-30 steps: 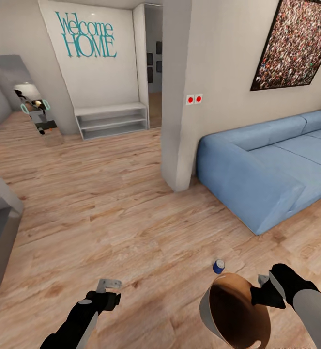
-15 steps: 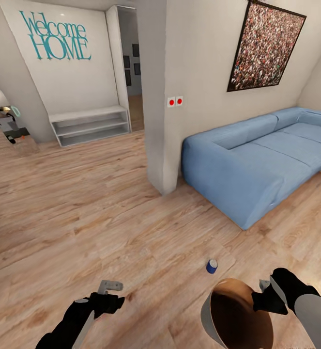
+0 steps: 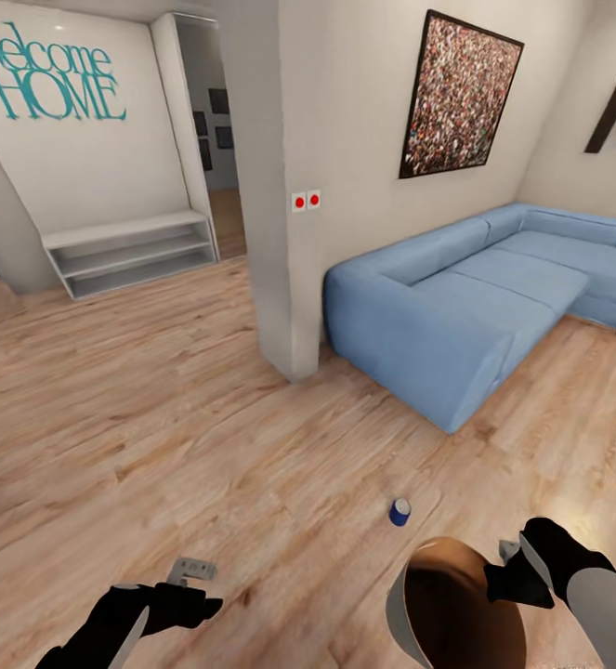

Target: Put the three can of soda from the living room inside the tash can in the kitchen.

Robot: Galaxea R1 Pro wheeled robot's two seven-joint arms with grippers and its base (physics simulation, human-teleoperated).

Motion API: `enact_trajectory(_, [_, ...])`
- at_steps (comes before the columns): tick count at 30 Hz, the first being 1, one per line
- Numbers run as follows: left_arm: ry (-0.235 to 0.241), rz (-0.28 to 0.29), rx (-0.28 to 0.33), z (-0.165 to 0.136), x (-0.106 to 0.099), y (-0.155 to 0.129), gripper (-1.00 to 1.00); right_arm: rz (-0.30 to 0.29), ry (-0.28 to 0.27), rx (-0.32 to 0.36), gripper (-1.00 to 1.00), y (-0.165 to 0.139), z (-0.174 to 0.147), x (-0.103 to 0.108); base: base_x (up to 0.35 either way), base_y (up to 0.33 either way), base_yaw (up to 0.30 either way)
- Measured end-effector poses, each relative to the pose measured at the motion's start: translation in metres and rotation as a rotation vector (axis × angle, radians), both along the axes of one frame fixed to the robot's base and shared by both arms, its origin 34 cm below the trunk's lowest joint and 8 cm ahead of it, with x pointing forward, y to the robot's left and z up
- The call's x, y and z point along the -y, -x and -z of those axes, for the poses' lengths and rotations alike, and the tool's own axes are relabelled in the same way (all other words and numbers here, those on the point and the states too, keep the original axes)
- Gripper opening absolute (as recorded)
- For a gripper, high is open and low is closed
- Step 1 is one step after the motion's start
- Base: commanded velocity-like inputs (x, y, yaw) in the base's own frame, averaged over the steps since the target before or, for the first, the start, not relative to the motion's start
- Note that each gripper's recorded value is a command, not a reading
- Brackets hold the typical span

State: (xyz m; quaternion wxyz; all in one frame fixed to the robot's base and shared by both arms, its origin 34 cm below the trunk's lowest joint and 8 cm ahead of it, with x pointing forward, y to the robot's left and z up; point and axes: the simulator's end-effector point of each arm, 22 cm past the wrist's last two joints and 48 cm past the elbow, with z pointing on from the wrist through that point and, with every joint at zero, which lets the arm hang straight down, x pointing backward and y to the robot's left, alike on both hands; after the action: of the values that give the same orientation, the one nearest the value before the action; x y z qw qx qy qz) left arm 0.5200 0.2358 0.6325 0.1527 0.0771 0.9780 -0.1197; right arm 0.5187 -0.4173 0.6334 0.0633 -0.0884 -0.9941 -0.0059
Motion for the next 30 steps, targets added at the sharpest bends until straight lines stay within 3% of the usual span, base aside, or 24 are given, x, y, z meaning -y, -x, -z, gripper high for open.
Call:
enact_trajectory(10, [-0.002, 0.011, 0.003, 0.001, 0.001, 0.002, 1.0, -0.008, 0.017, 0.001, -1.0, 0.0, -0.002, 0.004, 0.251, -0.063, -0.141])
enact_trajectory(25, [-0.002, 0.011, 0.003, 0.001, 0.004, 0.002, 1.0, 0.021, 0.086, -0.025, -1.0, 0.021, -0.008, 0.054, 0.255, -0.193, -0.005])
enact_trajectory(30, [-0.003, 0.01, 0.005, 0.001, 0.005, 0.002, 1.0, 0.03, 0.088, -0.037, -1.0, 0.032, -0.006, 0.058, 0.147, -0.285, -0.059])
